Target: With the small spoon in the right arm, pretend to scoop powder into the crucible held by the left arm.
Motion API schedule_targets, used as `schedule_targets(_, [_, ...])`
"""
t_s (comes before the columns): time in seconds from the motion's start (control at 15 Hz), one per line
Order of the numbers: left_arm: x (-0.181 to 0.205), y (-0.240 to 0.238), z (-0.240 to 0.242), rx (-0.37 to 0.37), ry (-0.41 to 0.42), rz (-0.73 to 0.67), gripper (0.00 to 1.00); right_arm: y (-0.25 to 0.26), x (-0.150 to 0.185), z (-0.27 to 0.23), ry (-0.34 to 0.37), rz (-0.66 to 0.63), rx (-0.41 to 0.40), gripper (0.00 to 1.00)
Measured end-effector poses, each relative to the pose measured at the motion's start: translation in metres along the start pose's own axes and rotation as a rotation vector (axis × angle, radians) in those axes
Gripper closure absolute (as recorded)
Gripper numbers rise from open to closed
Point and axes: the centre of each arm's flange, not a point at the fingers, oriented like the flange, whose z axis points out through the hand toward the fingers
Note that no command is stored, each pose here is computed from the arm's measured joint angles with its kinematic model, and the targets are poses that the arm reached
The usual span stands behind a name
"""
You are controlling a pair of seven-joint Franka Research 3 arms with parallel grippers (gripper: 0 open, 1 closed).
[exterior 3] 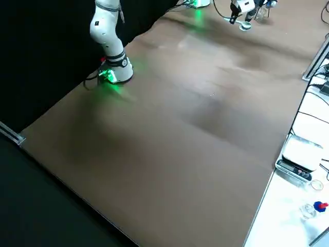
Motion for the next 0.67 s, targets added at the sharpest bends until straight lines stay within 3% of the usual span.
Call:
schedule_targets(0.27, [-0.004, 0.004, 0.006, 0.002, -0.006, -0.006, 0.93, -0.003, -0.009, 0.007, -0.125, 0.145, 0.113, 0.8])
schedule_targets(0.67, [-0.003, 0.004, 0.005, 0.001, -0.004, -0.008, 0.93, 0.01, -0.001, 0.033, -0.207, 0.292, 0.241, 0.8])
